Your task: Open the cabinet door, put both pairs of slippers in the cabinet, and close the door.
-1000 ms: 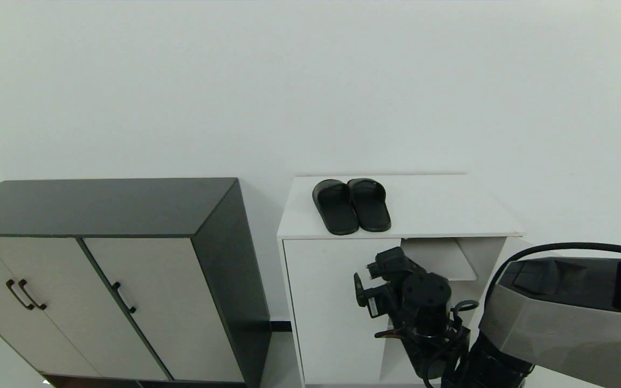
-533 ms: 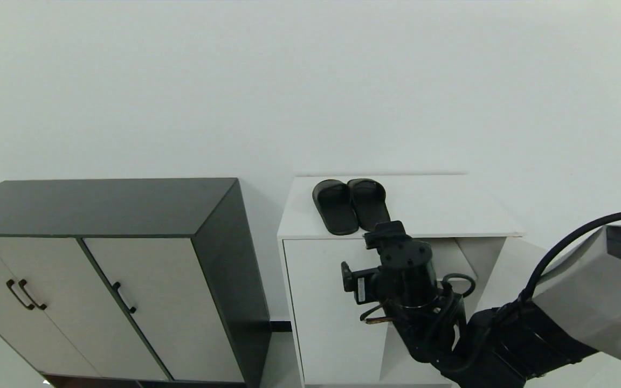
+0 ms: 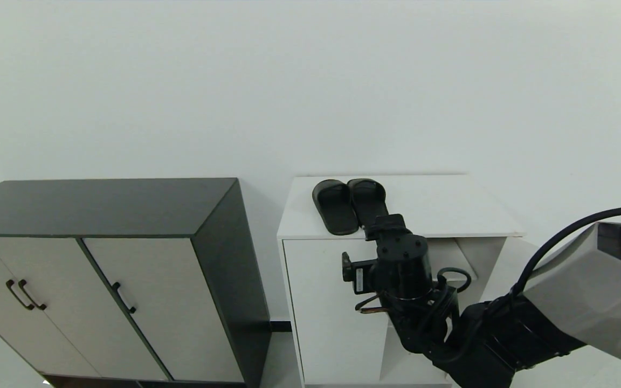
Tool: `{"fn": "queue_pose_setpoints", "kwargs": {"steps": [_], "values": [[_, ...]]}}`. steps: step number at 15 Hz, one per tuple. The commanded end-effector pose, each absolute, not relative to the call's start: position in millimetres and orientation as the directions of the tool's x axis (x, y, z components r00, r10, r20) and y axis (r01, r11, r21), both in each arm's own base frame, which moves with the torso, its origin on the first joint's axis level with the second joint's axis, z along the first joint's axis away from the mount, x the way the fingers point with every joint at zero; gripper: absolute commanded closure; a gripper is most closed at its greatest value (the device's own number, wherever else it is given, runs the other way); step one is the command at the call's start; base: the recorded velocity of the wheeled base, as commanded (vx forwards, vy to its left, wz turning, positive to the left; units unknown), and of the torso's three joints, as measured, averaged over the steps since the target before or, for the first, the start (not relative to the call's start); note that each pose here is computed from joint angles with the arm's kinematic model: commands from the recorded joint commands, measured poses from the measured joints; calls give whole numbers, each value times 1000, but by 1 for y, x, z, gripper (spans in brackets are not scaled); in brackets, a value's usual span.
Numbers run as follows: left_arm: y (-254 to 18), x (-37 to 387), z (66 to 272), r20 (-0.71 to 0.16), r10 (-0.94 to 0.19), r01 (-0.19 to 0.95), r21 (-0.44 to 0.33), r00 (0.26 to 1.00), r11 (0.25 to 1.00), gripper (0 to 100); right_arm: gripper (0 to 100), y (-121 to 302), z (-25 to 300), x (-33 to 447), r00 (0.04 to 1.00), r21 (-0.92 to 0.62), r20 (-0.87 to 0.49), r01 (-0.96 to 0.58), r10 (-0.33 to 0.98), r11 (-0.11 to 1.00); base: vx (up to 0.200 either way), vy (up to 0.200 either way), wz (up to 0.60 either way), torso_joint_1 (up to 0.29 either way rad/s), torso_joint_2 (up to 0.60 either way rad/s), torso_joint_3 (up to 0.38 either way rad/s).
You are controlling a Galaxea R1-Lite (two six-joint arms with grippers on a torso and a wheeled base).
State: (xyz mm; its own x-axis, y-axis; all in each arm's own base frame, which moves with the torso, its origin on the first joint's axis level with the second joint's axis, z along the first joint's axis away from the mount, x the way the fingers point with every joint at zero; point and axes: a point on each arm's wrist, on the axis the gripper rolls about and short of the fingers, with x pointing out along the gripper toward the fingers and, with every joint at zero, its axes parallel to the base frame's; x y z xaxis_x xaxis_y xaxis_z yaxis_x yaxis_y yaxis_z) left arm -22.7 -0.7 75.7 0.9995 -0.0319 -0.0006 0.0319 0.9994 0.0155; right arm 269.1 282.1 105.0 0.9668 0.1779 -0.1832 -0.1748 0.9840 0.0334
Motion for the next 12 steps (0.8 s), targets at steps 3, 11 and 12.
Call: {"fn": "queue_pose_setpoints", "kwargs": {"steps": [3, 11, 12], "values": [[-1, -23, 76, 0, -32, 32, 15, 999, 999, 100, 0, 283, 98, 271, 966, 29, -188, -173, 175, 984, 200, 0, 0, 7, -1, 2], [-1, -23, 76, 0, -31, 31, 15, 1000, 999, 100, 0, 283, 99, 272, 967, 29, -185, -170, 173, 985, 200, 0, 0, 5, 1, 1], [-1, -23, 76, 0, -32, 32, 15, 999, 999, 100, 0, 283, 99, 272, 967, 29, -185, -170, 173, 985, 200, 0, 0, 7, 7, 2]]}}
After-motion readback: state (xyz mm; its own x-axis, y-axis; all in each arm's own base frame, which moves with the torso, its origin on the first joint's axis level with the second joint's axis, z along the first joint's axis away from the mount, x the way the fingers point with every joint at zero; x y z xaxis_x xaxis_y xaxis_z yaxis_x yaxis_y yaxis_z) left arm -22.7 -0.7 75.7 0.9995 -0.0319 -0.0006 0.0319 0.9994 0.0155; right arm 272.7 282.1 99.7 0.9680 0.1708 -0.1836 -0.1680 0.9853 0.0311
